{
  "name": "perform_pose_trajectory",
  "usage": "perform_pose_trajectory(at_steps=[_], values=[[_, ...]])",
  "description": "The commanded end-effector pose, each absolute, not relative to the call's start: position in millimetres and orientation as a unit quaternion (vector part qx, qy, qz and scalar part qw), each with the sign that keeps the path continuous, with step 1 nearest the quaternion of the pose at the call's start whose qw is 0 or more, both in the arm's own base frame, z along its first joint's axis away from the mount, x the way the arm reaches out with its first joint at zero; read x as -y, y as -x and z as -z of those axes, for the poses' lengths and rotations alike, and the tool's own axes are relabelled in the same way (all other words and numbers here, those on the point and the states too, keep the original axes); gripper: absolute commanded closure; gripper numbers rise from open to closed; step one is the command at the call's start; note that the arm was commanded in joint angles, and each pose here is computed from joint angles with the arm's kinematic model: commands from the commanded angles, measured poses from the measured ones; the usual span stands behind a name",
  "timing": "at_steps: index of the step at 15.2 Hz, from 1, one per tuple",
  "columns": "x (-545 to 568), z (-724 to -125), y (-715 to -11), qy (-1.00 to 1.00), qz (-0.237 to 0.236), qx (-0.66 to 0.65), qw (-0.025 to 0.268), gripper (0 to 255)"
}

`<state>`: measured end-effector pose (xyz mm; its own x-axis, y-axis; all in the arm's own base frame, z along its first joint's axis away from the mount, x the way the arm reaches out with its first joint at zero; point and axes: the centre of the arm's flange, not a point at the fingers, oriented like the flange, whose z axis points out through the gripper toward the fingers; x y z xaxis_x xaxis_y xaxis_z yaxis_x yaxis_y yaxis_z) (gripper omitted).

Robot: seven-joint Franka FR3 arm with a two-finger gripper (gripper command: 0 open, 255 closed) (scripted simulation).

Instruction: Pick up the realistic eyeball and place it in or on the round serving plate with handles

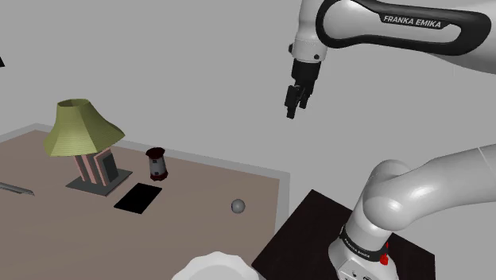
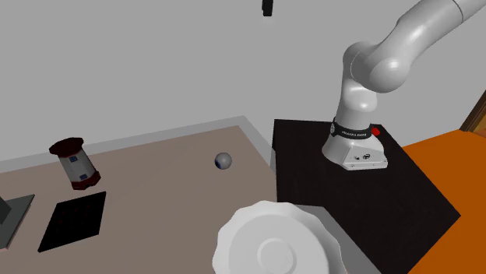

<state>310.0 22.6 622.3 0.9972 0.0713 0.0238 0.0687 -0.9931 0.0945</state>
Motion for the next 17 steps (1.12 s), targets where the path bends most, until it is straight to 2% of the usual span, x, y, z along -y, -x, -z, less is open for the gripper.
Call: perform_pose_trajectory(at_steps=[1,17], values=[[-23,-622,-310,-0.998,-0.014,-0.035,0.047,0],[-70,-425,-362,-0.998,-0.025,-0.034,0.039,0]])
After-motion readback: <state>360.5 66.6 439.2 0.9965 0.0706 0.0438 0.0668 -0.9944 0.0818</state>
